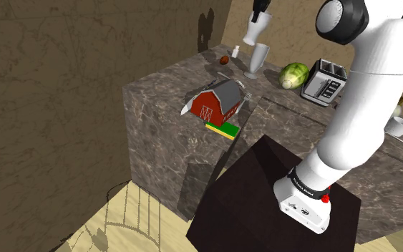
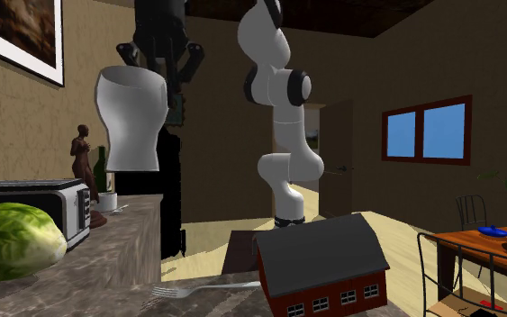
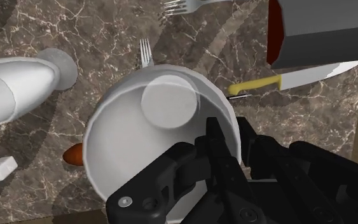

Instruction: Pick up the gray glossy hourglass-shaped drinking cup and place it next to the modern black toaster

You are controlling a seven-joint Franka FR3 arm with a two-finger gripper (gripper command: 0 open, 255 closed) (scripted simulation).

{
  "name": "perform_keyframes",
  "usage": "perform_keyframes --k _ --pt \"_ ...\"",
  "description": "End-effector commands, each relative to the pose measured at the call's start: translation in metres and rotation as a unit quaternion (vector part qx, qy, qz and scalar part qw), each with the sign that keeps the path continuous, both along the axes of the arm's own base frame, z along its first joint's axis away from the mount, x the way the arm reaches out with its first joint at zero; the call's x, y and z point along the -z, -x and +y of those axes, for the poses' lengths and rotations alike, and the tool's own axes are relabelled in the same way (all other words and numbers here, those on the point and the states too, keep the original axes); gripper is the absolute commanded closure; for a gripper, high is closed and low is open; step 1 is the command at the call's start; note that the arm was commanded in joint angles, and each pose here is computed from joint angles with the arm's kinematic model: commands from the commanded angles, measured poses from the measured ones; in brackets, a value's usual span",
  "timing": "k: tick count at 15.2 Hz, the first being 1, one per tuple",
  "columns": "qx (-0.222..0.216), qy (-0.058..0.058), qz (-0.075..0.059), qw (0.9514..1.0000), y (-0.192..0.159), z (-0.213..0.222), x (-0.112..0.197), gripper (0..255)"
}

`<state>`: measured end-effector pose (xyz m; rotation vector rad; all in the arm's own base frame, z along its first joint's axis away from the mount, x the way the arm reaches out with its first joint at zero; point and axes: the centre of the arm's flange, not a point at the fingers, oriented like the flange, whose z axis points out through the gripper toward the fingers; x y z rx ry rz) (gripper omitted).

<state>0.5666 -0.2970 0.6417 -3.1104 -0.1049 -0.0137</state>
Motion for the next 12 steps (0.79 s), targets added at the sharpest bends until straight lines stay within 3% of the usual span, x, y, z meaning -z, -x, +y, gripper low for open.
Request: perform_keyframes --k 1,12 --pt "0.000 0.000 0.000 1.0000 0.019 -0.017 -0.001 255" --pt "0.000 0.000 0.000 1.0000 0.131 -0.109 -0.001 255"
